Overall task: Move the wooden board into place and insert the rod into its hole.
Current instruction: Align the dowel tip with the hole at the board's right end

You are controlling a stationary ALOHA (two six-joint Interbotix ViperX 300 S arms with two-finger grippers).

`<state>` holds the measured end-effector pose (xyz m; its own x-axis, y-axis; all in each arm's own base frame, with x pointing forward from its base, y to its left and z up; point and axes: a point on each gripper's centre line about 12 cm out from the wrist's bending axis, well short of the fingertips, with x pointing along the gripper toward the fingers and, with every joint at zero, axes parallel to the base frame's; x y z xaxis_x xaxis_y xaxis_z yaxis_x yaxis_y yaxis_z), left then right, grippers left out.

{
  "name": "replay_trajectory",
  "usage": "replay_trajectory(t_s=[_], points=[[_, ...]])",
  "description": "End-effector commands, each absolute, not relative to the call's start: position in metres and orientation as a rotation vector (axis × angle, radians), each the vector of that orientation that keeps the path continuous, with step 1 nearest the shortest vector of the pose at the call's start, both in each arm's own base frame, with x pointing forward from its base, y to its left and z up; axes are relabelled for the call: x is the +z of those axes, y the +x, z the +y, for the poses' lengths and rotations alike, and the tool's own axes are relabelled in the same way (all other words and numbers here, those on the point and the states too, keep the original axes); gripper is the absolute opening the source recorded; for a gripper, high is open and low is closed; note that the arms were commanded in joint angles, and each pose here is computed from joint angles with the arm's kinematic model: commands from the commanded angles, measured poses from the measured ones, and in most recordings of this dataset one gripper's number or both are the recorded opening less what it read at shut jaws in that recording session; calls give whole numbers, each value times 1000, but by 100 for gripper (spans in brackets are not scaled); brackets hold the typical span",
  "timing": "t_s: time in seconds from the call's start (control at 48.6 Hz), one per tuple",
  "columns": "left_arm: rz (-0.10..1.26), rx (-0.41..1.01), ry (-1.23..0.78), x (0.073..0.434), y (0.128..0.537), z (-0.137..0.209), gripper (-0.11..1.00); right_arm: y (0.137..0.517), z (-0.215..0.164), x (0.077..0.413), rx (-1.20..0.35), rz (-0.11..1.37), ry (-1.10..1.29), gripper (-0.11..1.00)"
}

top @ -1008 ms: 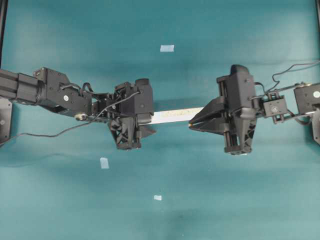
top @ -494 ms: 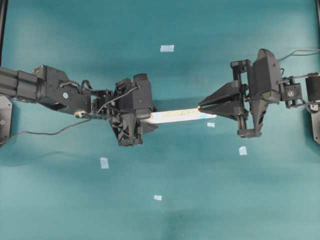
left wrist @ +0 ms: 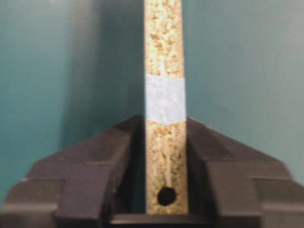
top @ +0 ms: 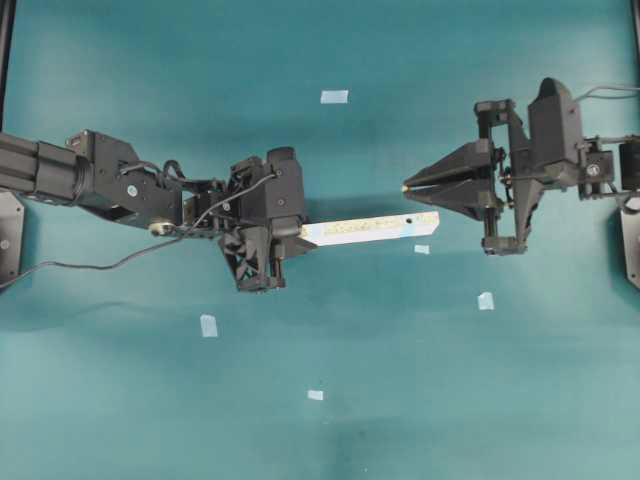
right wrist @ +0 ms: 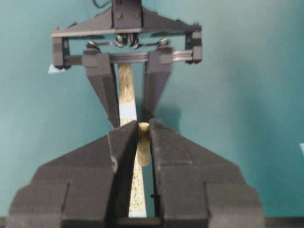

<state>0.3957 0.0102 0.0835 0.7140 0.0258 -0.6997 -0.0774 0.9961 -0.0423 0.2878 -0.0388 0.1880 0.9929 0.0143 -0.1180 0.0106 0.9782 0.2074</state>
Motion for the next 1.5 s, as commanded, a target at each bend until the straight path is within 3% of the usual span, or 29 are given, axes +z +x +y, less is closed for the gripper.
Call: replay_trajectory(t_s=[0.0, 0.268, 0.659, 1.05, 1.482], points=[[757, 53, -70, 88, 399, 8, 22, 287, -41, 192, 0, 86, 207, 11], [768, 38, -65, 84, 398, 2, 22, 285, -44, 195, 1, 42, 205, 11], [768, 34, -63, 83, 400, 0, 22, 278, -44, 167, 32, -78, 260, 11], [781, 32, -62, 81, 398, -1, 22, 281, -42, 132, 47, -33, 306, 11], [781, 30, -59, 81, 397, -1, 22, 280, -35, 124, 72, 4, 311, 11]])
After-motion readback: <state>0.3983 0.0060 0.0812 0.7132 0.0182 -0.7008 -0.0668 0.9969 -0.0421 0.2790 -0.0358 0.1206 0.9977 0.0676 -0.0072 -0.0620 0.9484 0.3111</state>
